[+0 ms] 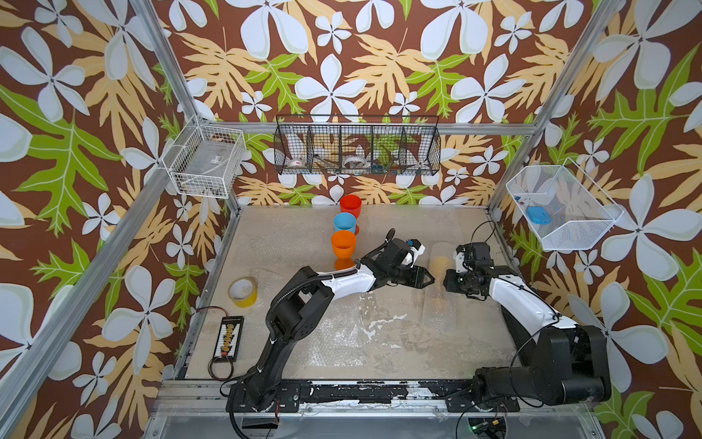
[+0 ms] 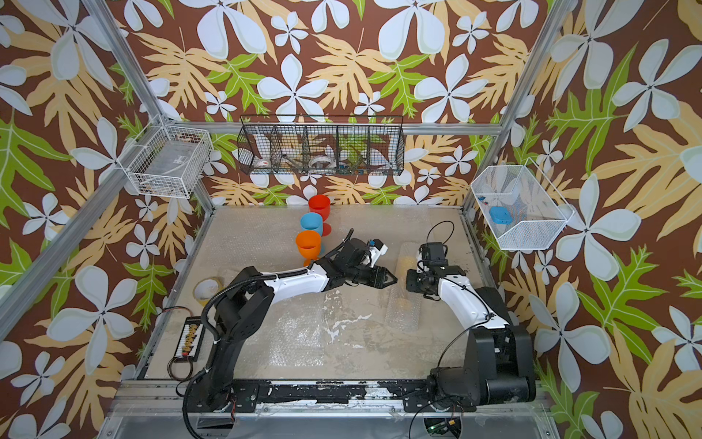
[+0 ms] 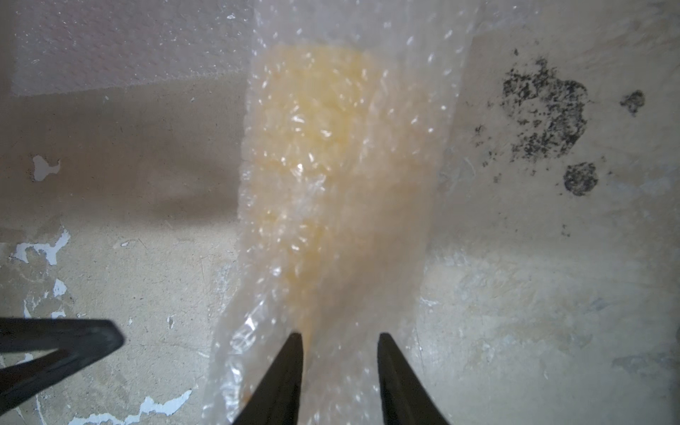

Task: Unpack wine glasses from bubble wrap
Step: Move the bubble wrap to the center of the board.

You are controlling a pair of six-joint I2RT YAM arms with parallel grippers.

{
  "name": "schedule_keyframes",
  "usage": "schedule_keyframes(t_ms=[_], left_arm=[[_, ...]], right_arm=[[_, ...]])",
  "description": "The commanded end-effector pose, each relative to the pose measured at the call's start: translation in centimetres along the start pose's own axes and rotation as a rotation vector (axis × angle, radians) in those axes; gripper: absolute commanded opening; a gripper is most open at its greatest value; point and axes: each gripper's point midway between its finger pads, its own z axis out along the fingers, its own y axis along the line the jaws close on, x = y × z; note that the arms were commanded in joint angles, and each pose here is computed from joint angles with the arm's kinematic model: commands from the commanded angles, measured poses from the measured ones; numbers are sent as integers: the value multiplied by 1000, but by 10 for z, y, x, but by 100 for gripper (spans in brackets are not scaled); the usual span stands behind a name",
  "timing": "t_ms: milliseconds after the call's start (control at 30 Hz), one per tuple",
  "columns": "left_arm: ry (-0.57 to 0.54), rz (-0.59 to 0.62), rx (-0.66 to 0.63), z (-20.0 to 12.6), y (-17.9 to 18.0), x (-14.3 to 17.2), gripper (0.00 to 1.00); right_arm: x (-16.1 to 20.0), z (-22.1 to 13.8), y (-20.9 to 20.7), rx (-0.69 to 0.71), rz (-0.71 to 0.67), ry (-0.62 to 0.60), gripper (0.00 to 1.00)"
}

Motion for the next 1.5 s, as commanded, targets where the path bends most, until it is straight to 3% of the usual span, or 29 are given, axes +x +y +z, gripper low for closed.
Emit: schedule_keyframes(t_ms=[0, 167, 267, 533, 567, 700, 833, 1167, 1367, 1467], left_arm=[[20, 22, 4, 8, -4, 2, 53], [35, 26, -2, 23, -4, 2, 54], [35, 32, -12, 29, -2, 0, 55], [36, 39, -41, 44, 4, -3, 53], [33, 39, -45, 44, 5, -4, 50], [31, 49, -50, 43, 4, -5, 13], [13, 59, -58, 32, 3, -4, 0], [-44, 62, -50, -17, -9, 14, 0], [-26, 51, -96, -35, 5, 38, 0], [-12, 43, -110, -36, 12, 48, 0]], right_arm=[[-1, -2, 0, 5, -14, -4, 26], [0, -4, 1, -4, -20, -6, 7], [-2, -7, 2, -10, -23, -11, 1], [-6, -13, 3, -7, -31, -21, 0], [-6, -13, 3, -8, -33, -21, 0], [-6, -13, 5, -16, -36, -19, 0], [-4, -13, 10, -44, -33, -12, 0], [17, -22, 36, -135, -54, 9, 0], [46, -12, 54, -202, -88, 63, 1], [45, -19, 68, -242, -126, 45, 4]])
